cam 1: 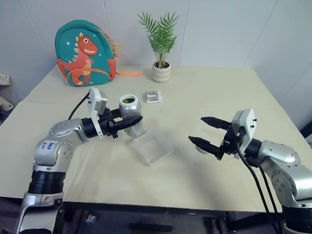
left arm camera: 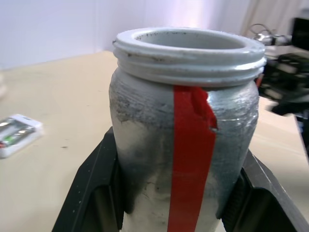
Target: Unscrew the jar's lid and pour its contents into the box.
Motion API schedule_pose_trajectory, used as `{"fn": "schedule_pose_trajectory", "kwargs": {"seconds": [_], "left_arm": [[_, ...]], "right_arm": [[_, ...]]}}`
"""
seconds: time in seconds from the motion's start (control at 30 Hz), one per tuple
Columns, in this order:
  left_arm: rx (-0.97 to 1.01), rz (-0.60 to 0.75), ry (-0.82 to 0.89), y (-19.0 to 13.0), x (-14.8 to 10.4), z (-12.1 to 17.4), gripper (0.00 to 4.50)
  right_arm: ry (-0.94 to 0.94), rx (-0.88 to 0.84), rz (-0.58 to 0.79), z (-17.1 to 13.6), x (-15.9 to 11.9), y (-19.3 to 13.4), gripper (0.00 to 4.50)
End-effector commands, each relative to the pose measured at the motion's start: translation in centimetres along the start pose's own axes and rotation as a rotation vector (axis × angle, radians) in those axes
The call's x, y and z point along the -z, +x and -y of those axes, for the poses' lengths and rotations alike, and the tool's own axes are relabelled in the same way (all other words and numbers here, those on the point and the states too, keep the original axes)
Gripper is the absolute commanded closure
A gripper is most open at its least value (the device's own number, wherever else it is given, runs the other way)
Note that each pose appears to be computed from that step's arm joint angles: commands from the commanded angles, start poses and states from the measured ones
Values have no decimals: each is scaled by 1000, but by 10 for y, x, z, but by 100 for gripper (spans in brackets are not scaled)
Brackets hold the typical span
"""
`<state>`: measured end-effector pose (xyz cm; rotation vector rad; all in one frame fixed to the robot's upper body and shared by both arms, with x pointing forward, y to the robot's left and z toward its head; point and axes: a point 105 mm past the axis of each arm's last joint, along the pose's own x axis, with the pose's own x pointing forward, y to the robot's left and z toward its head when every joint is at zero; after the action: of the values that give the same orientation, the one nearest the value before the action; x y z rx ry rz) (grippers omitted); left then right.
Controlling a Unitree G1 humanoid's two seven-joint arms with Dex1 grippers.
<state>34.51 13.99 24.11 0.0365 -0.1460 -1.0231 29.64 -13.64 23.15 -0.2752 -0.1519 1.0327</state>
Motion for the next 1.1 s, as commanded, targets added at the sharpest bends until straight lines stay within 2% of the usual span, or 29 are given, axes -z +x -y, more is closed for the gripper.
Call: {"fn": "schedule_pose_trajectory", "kwargs": {"seconds": [0.03,0.23,0.43,0.63,0.7,0.77,0.87,1.0,1.1], "left_arm": [[-45,-31,93,0,-9,-3,253],[-54,-106,157,5,12,1,253],[-69,-132,240,6,16,-5,253],[-155,-203,514,14,7,-25,253],[-184,-235,721,20,-1,-29,253],[-224,-284,1055,31,-17,-33,253],[-187,-273,1418,45,-30,-24,253],[-120,-193,2025,63,-42,-6,253],[-112,-146,2235,73,-41,-4,253]], "right_arm": [[-70,-71,4,-14,-19,-6,2],[-143,-118,-40,-27,-19,-26,2],[-151,-78,-25,-22,-23,-29,2],[-118,-61,-9,-23,-16,-23,2],[-107,-51,-3,-22,-15,-21,2],[-98,-42,3,-20,-13,-19,2],[-91,-33,12,-19,-12,-17,2],[-71,-10,40,-16,-12,-12,2],[-61,-5,54,-17,-11,-8,2]]}}
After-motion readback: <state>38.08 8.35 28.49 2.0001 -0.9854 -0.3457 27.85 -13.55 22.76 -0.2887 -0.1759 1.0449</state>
